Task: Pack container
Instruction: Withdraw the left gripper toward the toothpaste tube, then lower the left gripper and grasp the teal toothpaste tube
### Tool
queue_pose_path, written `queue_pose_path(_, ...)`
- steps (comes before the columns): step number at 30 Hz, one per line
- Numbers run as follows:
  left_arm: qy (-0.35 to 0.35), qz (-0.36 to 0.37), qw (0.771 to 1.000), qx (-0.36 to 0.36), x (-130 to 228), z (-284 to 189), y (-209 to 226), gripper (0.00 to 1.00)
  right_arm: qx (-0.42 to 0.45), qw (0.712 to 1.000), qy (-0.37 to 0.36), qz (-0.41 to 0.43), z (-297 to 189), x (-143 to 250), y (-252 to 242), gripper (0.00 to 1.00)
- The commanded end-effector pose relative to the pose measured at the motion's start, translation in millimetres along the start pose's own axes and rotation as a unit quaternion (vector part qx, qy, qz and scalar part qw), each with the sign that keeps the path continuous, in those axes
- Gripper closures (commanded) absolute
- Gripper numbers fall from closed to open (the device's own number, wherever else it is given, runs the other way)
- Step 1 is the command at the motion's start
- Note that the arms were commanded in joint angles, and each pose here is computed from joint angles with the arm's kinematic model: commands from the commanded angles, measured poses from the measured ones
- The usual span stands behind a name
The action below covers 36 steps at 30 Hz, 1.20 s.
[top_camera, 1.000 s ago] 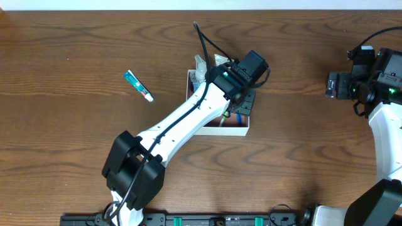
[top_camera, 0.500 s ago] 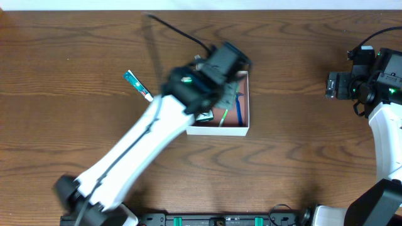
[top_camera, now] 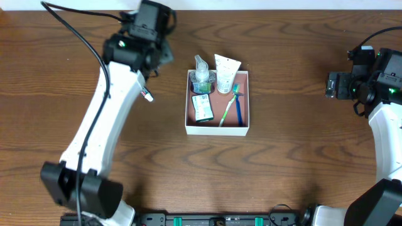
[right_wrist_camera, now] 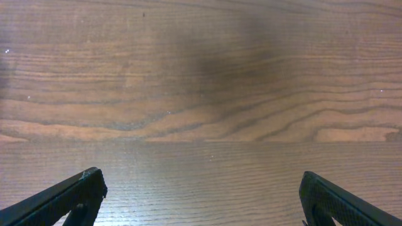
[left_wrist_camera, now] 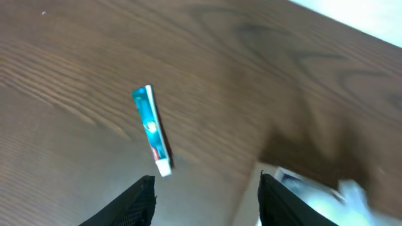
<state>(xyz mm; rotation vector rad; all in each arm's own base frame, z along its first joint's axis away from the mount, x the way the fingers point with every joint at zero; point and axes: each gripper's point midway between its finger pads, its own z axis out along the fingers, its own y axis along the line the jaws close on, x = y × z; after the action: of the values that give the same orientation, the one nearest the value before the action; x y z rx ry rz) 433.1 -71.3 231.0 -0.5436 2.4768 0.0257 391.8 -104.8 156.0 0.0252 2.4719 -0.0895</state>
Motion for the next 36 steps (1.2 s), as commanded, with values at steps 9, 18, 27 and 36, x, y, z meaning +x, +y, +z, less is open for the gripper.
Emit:
queue_pose_path(9,0.109,-0.066,0.99,-0.062,33.2,97.5,27.9,0.47,-0.006,1.0,-0.003,-0.009,0.0,-2.6,3.8,0.01)
queue_pose_path(18,0.194,-0.126,0.969,-0.083,58.0,133.2,60.4,0.47,-0.006,1.0,-0.003,-0.009,0.0,-2.6,3.8,0.01)
queue_pose_path(27,0.23,-0.128,0.961,-0.088,75.5,154.9,66.7,0.47,-0.006,1.0,-0.002,-0.009,0.0,-2.6,3.7,0.01)
queue_pose_path(36,0.273,-0.128,0.947,-0.109,101.8,176.1,74.8,0.47,-0.006,1.0,-0.002,-0.009,0.0,-2.6,3.7,0.01)
